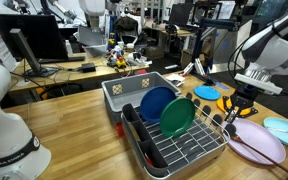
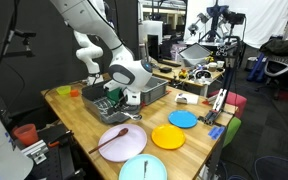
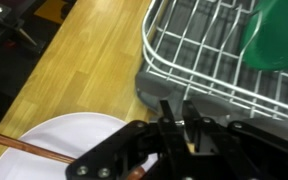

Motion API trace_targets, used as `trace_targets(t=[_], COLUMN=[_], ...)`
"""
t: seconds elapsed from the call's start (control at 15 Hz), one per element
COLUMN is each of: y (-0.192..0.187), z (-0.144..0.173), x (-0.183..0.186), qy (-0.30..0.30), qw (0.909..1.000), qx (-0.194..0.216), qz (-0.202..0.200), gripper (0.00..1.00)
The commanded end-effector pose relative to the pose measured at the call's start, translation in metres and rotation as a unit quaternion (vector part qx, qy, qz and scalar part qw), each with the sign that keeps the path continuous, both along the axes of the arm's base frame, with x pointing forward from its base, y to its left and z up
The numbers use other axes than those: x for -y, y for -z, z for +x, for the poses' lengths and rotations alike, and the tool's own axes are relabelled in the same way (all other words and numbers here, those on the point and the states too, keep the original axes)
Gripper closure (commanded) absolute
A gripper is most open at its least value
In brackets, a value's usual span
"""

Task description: Move the silver spoon and ladle from the pink plate and put them on the orange plate, move the pink plate backwards

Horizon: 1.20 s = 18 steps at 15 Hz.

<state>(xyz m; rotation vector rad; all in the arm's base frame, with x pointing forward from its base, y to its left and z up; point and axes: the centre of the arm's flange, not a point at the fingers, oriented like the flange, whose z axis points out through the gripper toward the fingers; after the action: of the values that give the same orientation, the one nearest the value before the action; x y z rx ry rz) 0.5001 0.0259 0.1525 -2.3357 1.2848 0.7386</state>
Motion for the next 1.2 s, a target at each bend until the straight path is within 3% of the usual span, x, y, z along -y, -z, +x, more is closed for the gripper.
trace_targets(t=[0.0, 0.27, 0.53, 0.8, 1.13], y=[-0.052, -0.111, -0.131, -0.111, -0.073], z=[0.002, 0.031, 0.054, 0.062, 0.065], x=[0.011, 0.028, 0.051, 0.076, 0.107], qy=[0.033, 0.083, 0.142, 0.192, 0.23], qw=[0.9948, 0.9749, 0.9493, 0.9458, 0.954], qx=[0.049, 0.114, 0.151, 0.158, 0.168], qz=[0.082, 0.172, 0.237, 0.209, 0.093], gripper=[0.96, 0.96, 0.96, 0.96, 0.96])
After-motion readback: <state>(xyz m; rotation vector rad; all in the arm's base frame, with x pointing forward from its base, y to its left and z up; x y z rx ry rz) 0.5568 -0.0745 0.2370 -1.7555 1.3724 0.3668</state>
